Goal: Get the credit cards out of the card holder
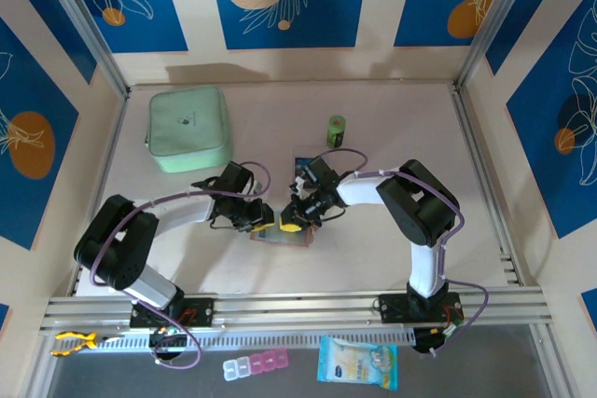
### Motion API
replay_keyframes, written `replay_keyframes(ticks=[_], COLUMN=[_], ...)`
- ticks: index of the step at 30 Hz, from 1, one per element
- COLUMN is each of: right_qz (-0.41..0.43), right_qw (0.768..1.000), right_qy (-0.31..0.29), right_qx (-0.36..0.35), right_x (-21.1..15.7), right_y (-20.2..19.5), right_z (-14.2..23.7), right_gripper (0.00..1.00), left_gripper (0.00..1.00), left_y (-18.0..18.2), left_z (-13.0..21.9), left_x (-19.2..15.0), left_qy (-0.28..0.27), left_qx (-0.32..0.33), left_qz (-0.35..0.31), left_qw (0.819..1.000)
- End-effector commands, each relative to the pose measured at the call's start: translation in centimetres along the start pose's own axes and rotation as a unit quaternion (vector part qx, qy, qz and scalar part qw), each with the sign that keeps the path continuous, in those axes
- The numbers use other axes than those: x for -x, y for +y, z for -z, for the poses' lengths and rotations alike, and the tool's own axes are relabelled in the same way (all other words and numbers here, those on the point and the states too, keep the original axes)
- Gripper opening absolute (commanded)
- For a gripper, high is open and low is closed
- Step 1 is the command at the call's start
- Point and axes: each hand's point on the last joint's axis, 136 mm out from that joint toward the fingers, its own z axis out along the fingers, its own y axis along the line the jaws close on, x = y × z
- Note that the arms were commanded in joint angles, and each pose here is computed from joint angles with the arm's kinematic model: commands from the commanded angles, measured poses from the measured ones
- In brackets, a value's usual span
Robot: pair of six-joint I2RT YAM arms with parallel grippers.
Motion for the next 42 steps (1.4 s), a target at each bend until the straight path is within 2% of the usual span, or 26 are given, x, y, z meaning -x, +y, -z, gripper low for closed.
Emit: replay_keyframes(ticks=[1, 4, 11, 17, 22, 28, 34, 37, 42], right_qz=[0.006, 0.016, 0.012, -0.01, -0.014, -0.018, -0.017, -0.014, 0.001], right_qw=[1.0, 0.999, 0.996, 0.991, 0.989, 0.987, 0.988, 0.989, 0.992], right_qy=[-0.012, -0.038, -0.087, -0.121, -0.139, -0.149, -0.145, -0.138, -0.118], right_qx=[0.003, 0.008, -0.01, -0.046, -0.049, -0.048, -0.045, -0.041, -0.038], right_x=[-0.5, -0.2, 0.0, 0.2, 0.0, -0.3, -0.7, -0.7, -0.7], right_y=[0.8, 1.7, 2.0, 0.6, 0.1, 0.0, 0.1, 0.5, 1.8], right_z=[1.2, 2.7, 6.9, 10.3, 11.9, 12.7, 12.3, 11.8, 10.4], right_gripper=[0.2, 0.24, 0.25, 0.26, 0.26, 0.28, 0.28, 0.28, 0.27], left_gripper=[0.27, 0.28, 0.39, 0.52, 0.57, 0.58, 0.65, 0.64, 0.63], left_y=[-0.7, -1.6, -4.7, -7.0, -8.5, -8.6, -8.7, -7.6, -3.6], left_z=[0.2, 0.8, 1.4, 0.4, -1.4, -2.9, -1.3, 0.2, 2.7], left_x=[-0.6, -0.4, -0.5, -1.2, -1.9, -2.4, -1.5, -0.6, 0.8], left_qy=[0.006, 0.0, 0.007, 0.022, 0.042, 0.058, 0.035, 0.011, -0.017], left_qx=[-0.017, -0.029, -0.056, -0.067, -0.068, -0.062, -0.038, -0.016, 0.031], left_qz=[-0.006, -0.013, -0.041, -0.059, -0.075, -0.08, -0.103, -0.105, -0.085], left_qw=[1.0, 0.999, 0.998, 0.996, 0.994, 0.993, 0.993, 0.994, 0.996])
